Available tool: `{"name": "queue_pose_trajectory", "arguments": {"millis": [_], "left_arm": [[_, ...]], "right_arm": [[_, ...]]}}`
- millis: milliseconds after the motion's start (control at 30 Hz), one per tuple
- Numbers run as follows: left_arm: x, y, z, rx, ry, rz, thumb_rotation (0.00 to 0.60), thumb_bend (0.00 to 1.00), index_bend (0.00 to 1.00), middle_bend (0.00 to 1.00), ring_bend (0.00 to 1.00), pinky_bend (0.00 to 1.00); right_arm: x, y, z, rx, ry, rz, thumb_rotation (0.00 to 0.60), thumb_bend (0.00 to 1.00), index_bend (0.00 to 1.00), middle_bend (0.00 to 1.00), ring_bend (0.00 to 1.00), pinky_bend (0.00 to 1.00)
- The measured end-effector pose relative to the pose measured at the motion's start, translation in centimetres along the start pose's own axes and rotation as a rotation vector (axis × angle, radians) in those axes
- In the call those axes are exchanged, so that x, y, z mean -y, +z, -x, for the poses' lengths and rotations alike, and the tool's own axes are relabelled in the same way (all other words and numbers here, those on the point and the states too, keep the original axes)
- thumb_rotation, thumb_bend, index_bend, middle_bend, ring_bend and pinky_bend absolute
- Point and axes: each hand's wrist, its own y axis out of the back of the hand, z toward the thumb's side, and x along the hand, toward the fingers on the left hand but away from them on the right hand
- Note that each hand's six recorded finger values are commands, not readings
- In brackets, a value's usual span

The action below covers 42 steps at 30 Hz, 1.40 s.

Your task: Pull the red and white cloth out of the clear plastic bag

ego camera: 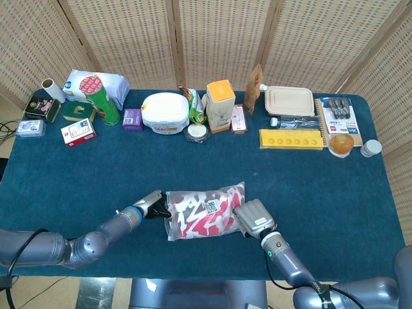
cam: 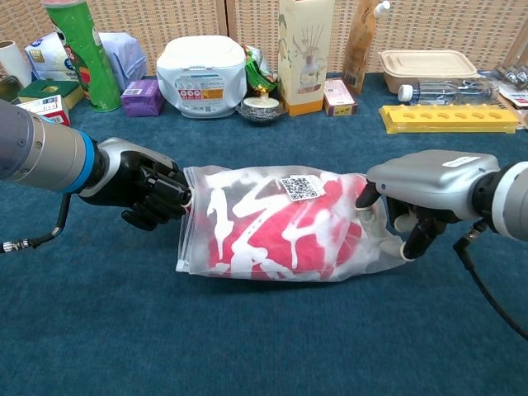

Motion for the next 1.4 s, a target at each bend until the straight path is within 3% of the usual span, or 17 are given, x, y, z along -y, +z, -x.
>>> {"name": "queue_pose_trajectory", "arguments": {"millis": [467, 1400], "left_arm": [[-0.7, -0.3, 0.2, 0.006, 0.021, -0.009, 0.600, 0.45, 0.78, 1.00, 0.96, 0.91], [-4.0, 1.2, 4.1, 0.126, 0.061, 0.002, 0.600, 0.45, 0.78, 1.00, 0.96, 0.91]], "right_arm": [[-1.0, -0.6, -0.2, 0.012, -0.046, 0.019, 0.600, 0.59, 0.73, 1.00, 1.00, 1.00], [-1.8, -6.2, -0.5, 0.193, -0.087, -0.042, 0.600, 0.58, 0.74, 1.00, 1.00, 1.00]]}}
